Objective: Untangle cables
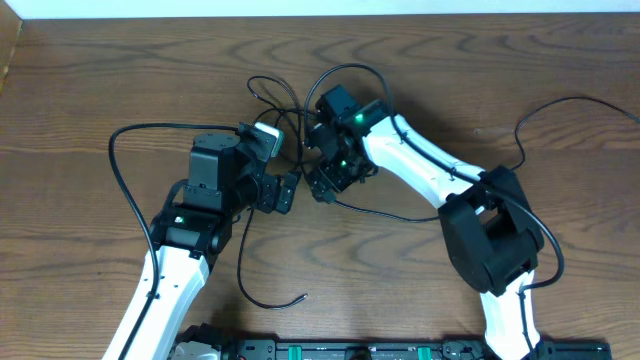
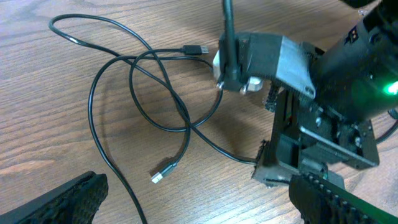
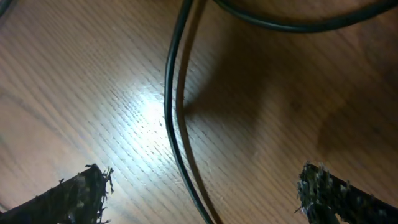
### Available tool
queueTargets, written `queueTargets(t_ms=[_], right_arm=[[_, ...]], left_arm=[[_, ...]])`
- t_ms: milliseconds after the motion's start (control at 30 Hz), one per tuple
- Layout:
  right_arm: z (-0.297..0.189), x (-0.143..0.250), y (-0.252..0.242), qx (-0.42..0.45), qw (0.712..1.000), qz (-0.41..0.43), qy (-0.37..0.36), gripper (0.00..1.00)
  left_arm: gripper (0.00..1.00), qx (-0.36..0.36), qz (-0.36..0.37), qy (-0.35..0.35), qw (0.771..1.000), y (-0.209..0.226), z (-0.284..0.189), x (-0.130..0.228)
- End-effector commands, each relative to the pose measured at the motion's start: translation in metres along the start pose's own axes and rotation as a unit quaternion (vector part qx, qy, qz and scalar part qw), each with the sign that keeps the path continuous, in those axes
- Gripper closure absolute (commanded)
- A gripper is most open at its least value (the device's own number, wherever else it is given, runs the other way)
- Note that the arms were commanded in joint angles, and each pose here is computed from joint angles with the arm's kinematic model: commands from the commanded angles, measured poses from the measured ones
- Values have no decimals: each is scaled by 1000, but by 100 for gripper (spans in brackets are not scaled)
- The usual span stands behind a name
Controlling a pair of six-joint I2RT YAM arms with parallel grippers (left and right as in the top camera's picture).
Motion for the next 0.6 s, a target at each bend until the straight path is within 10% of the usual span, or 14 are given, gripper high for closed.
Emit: queueTargets(t_ms=[0, 567], right_arm=[[1, 0, 2, 25, 1000, -15, 1, 4], [32, 11, 5, 23, 999, -30, -7, 5]], left_arm=[[2, 3, -3, 3, 1000, -1, 1, 1], [2, -125, -4, 22, 992, 24, -2, 4]])
Point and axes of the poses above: each gripper's point midway between its finger pads, its own z axis out along the fingers, its own y axis along the line the jaws close on, x = y × z, the point moved 8 cm from there along -z, back along the fingers, and after that the axes turned 3 degrees about z, right-handed, at the moved point
